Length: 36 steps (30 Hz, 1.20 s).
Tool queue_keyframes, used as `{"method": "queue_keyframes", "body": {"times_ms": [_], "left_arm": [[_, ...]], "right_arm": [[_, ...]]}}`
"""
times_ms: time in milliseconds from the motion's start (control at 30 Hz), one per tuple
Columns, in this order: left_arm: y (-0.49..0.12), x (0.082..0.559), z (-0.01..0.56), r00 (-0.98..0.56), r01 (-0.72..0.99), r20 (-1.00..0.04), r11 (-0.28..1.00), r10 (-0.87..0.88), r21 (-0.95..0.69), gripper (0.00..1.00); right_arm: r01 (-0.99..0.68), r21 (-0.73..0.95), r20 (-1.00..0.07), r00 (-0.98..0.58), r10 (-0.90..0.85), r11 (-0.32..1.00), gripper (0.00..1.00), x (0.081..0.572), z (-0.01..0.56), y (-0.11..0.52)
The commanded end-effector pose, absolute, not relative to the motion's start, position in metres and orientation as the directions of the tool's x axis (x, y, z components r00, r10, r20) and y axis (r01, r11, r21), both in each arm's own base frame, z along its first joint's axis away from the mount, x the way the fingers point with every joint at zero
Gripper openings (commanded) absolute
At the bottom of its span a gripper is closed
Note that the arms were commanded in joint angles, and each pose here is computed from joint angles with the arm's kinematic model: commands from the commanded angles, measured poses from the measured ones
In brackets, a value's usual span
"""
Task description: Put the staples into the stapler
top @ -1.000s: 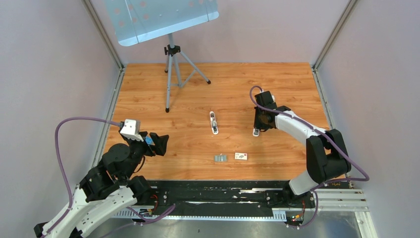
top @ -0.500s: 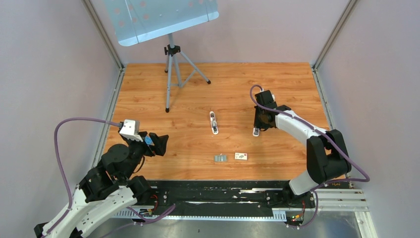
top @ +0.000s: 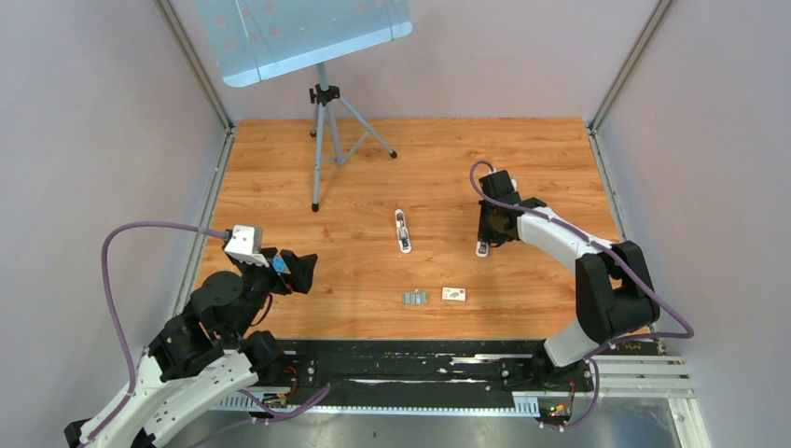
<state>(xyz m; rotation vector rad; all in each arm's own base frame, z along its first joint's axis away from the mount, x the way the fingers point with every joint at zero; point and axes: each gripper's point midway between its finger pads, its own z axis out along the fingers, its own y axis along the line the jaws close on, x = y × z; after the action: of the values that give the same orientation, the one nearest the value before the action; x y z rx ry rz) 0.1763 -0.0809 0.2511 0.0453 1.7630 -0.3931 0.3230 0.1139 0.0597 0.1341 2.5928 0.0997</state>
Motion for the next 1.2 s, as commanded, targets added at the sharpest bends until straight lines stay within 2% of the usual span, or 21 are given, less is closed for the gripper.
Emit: {"method": "queue_keyframes", "body": {"times_ms": [0, 800, 1167], "left_arm": [[-0.079, 0.177, 0.251, -0.224, 0.237, -0.957, 0.942, -0.184, -0.237, 1.00], [-0.079, 0.176, 0.252, -0.223, 0.238, -0.957, 0.942, -0.186, -0.239, 1.00], [-0.079, 0.176, 0.252, -0.221, 0.238, -0.957, 0.941, -0.188, -0.240, 1.00]], "right_arm": [[0.110, 0.075, -0.482, -0.866, 0.133, 0.991, 0.19, 0.318, 0.050, 0.104], [0.119, 0.067, -0.456, -0.879, 0.136, 0.991, 0.19, 0.311, 0.034, 0.102], [0.125, 0.071, -0.457, -0.878, 0.143, 0.990, 0.23, 0.307, 0.039, 0.101]]}}
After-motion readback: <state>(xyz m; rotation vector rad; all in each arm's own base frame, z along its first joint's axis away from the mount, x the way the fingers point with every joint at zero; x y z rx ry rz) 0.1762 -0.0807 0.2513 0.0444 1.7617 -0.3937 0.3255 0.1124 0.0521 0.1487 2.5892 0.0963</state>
